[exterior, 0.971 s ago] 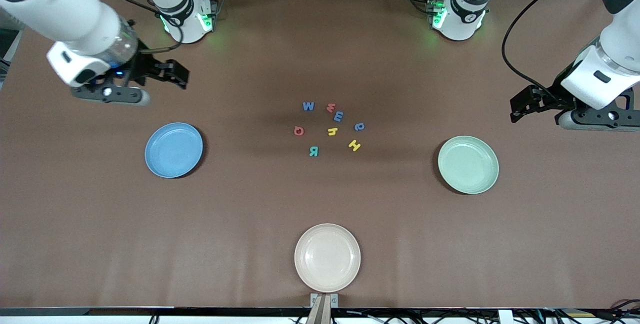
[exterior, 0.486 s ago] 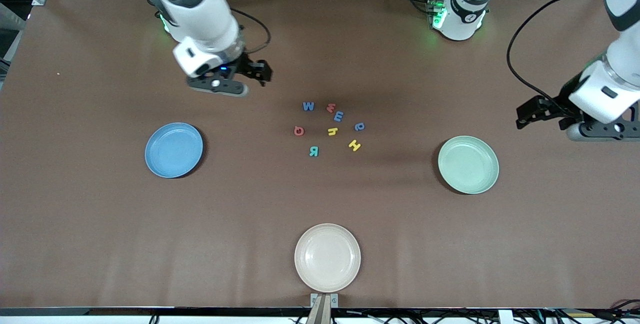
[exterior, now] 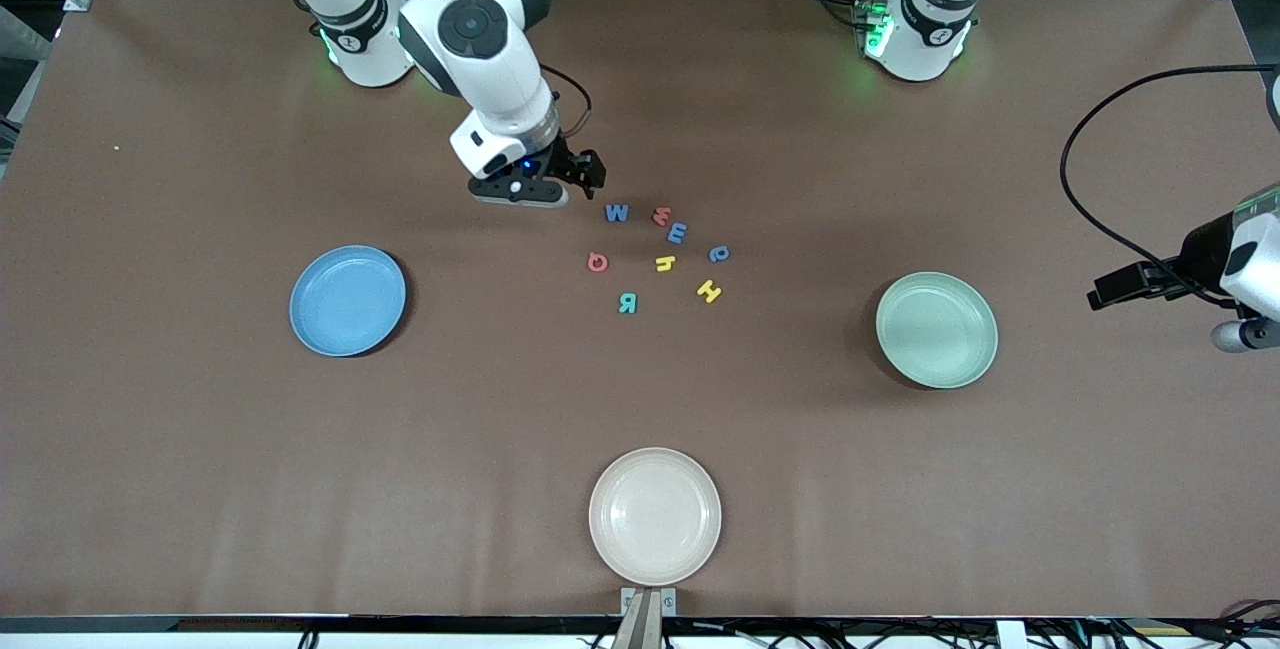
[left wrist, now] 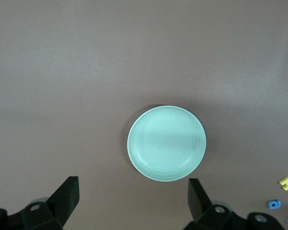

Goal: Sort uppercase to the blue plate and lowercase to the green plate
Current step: 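Move the right gripper over the foam letter pile, then grasp the blue M with the right gripper while the left gripper moves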

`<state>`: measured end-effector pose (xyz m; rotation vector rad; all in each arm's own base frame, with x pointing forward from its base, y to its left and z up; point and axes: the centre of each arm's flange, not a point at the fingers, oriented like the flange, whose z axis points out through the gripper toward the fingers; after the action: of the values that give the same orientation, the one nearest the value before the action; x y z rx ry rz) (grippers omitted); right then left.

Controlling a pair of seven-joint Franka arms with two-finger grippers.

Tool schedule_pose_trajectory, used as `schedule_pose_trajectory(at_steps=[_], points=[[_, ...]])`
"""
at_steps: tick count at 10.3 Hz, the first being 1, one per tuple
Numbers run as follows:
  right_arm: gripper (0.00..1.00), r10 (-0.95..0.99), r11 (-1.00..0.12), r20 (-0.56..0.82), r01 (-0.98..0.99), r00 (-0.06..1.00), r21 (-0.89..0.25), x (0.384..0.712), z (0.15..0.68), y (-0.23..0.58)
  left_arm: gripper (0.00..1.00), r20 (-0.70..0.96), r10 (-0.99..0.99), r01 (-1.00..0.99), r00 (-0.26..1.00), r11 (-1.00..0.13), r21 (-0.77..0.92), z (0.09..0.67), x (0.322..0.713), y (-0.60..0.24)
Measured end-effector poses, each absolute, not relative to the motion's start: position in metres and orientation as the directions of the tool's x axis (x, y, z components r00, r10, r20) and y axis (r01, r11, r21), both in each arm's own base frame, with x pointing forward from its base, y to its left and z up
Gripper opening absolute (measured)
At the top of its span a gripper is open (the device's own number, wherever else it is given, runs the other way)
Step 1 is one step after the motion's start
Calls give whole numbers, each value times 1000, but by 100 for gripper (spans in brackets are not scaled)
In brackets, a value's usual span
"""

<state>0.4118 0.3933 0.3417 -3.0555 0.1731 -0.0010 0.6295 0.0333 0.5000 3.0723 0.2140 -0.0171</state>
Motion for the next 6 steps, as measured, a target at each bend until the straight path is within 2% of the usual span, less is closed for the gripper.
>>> schedule_pose_trajectory(at_steps=[6], points=[[99,-27,-997,13,-25,1000,-80,382,250,437,100,-37,125,124,991,-992,-23,481,635,5]])
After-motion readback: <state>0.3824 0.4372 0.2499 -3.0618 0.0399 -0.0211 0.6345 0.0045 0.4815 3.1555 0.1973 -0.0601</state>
